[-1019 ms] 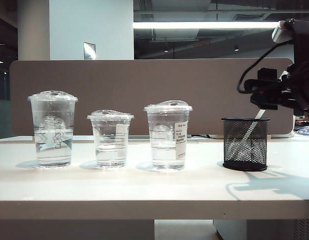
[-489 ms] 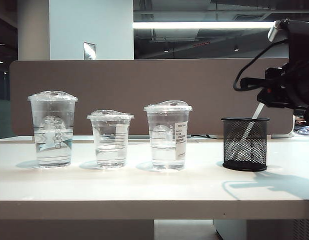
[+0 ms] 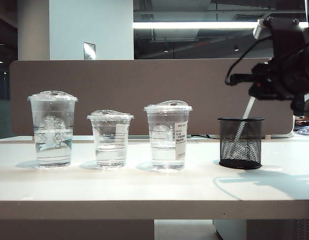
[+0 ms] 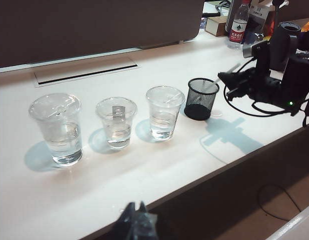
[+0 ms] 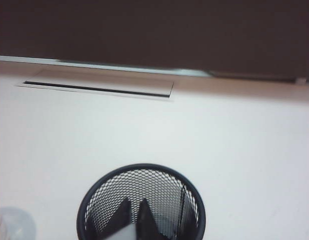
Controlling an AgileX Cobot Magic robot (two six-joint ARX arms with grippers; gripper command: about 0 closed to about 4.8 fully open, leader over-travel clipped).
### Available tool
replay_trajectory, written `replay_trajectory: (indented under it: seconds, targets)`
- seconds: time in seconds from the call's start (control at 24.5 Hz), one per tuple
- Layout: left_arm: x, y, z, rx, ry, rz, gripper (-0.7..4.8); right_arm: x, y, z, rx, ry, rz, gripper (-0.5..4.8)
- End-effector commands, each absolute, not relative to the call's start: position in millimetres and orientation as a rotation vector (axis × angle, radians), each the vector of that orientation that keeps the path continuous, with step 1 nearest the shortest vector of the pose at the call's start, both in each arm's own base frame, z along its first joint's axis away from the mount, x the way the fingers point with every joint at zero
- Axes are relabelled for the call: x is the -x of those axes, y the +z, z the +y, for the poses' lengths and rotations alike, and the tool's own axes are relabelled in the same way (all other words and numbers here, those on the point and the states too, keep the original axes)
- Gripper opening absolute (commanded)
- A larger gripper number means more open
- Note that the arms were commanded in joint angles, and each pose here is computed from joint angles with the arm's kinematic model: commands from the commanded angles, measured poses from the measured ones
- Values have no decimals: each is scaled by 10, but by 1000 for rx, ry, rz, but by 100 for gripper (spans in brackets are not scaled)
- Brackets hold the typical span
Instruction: Pick up the straw and insert it into the medium coffee cup.
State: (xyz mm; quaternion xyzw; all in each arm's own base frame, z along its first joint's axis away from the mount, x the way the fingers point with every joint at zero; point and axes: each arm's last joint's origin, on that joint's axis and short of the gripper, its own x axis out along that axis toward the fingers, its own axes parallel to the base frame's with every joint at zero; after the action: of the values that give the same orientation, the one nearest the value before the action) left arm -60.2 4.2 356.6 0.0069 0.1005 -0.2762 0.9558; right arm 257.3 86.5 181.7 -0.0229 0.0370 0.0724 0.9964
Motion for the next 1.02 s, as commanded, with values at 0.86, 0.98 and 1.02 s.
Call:
replay_trajectory:
  seconds: [0.86, 0.98, 1.02]
  targets:
    - [599, 3575, 39, -14, -563, 198, -4, -2491, 3746, 1449, 138, 588, 143, 21]
    - [599, 3575, 39, -14, -563, 198, -4, -2496, 3655, 1539, 146, 640, 198, 21]
    - [599, 3575, 39, -14, -563, 198, -4, -2489, 3636, 1558, 150, 647, 212, 21]
